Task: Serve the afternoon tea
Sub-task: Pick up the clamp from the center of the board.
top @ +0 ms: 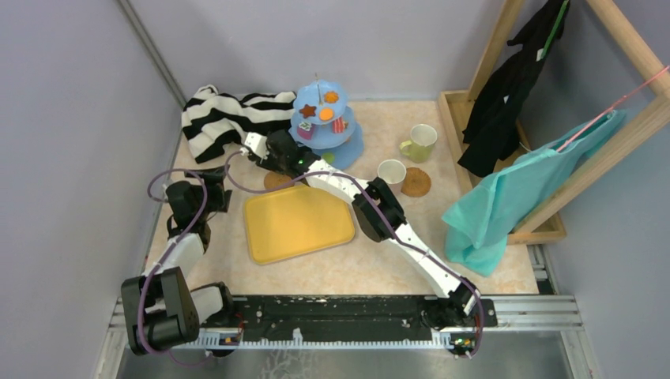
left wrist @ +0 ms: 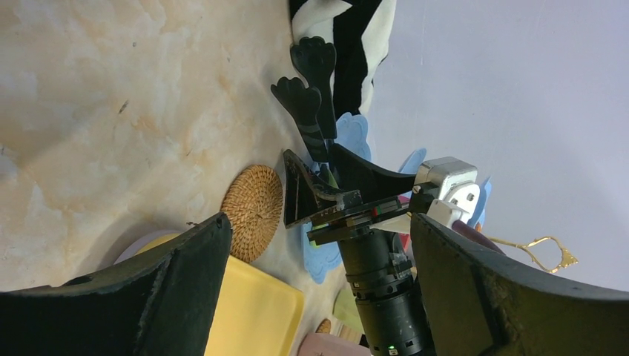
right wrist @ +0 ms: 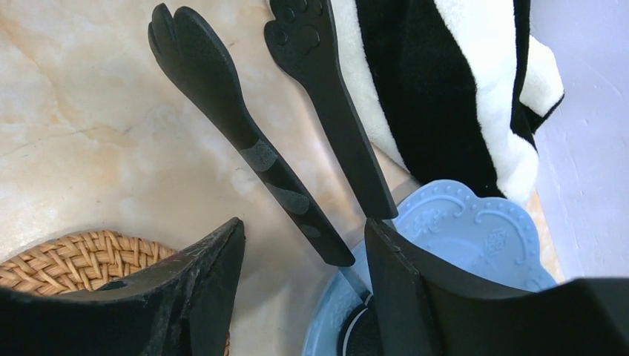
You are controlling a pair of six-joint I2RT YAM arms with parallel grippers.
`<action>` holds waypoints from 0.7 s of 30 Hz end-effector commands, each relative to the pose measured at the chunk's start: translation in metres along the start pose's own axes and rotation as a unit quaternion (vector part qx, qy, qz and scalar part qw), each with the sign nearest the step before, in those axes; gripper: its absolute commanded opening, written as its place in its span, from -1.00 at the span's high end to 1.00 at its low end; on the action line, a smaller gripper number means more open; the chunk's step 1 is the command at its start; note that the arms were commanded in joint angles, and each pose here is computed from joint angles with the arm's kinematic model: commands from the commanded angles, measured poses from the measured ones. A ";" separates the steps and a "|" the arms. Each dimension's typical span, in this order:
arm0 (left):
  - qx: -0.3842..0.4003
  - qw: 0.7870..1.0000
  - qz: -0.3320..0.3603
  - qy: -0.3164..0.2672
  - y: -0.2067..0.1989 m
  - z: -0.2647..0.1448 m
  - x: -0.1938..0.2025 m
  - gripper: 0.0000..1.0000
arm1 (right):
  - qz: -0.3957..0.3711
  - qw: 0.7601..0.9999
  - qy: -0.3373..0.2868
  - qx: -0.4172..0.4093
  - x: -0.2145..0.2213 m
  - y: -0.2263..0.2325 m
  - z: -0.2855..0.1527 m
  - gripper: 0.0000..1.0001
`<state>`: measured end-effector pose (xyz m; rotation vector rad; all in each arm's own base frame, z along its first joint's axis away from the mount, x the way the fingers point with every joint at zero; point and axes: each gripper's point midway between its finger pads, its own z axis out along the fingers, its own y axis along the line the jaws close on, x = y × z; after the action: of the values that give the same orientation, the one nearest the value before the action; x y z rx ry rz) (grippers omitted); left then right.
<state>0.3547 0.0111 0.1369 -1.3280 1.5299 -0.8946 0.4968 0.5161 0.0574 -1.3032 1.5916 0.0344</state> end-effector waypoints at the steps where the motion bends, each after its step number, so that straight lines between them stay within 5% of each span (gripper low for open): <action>1: 0.017 1.000 -0.002 -0.001 -0.005 -0.002 0.000 -0.89 | -0.003 0.999 -0.032 0.021 -0.022 -0.007 0.002 -0.19; 21: 0.013 1.000 -0.006 -0.002 -0.001 -0.004 0.001 -0.89 | -0.013 0.999 -0.038 0.027 -0.031 -0.004 -0.002 0.34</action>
<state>0.3517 0.0102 0.1318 -1.3476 1.5280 -0.9009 0.5000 0.5155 0.0615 -1.2959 1.5736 0.0043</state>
